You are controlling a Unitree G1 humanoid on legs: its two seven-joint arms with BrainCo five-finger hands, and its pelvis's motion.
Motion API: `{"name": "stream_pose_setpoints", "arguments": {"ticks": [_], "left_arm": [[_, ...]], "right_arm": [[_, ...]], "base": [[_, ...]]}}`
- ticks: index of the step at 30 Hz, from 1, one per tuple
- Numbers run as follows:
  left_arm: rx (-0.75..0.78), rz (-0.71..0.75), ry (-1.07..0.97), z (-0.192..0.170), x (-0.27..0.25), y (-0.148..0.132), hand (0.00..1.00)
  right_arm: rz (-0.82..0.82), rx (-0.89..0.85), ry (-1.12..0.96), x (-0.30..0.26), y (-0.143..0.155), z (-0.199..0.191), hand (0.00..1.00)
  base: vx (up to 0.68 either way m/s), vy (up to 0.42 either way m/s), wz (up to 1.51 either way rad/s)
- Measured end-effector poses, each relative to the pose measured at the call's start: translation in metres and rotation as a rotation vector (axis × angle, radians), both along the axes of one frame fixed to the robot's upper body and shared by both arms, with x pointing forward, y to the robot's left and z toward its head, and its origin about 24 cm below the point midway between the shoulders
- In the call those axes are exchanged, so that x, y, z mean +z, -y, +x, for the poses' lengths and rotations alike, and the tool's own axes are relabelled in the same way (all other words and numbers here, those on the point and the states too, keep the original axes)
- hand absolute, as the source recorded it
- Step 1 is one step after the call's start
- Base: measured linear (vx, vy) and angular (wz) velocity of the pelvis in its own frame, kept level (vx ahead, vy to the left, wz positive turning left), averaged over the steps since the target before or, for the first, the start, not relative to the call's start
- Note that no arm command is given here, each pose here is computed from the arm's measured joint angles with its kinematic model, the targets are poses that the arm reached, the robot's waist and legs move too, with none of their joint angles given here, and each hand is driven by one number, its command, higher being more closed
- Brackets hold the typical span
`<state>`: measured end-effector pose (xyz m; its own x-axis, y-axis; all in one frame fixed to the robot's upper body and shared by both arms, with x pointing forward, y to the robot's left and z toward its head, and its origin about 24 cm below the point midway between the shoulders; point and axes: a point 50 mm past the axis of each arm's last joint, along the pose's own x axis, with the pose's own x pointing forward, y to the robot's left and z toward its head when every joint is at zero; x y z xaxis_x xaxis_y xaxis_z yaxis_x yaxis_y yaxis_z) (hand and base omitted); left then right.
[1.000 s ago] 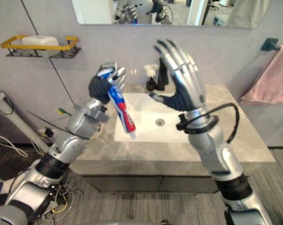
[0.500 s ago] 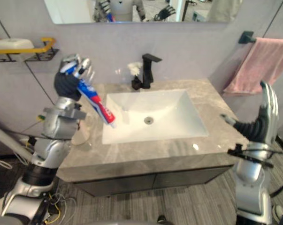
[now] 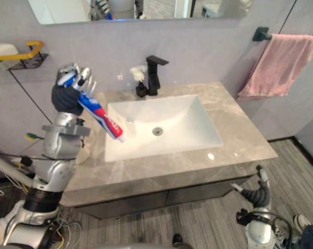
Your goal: Organize washtable
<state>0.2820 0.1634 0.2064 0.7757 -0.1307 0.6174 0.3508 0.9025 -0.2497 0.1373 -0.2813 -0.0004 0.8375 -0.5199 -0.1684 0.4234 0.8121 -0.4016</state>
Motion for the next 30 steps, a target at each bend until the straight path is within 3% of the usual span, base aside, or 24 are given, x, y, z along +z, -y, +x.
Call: {"name": "stream_pose_setpoints", "arguments": {"ticks": [9, 21, 30], "left_arm": [[0.03, 0.016, 0.067, 0.004, 0.019, 0.004, 1.0], [0.066, 0.045, 0.107, 0.015, 0.032, 0.004, 1.0], [0.218, 0.196, 0.186, 0.017, 0.05, -0.012, 1.0]], "right_arm": [[0.218, 0.062, -0.205, -0.052, -0.03, -0.032, 0.0], [0.362, 0.143, -0.44, -0.101, -0.062, -0.057, 0.0], [0.461, 0.172, -0.533, -0.12, -0.078, -0.069, 0.0]], "base": [[-0.02, -0.015, 0.01], [-0.03, -0.021, 0.07], [-0.04, -0.019, 0.06]]}}
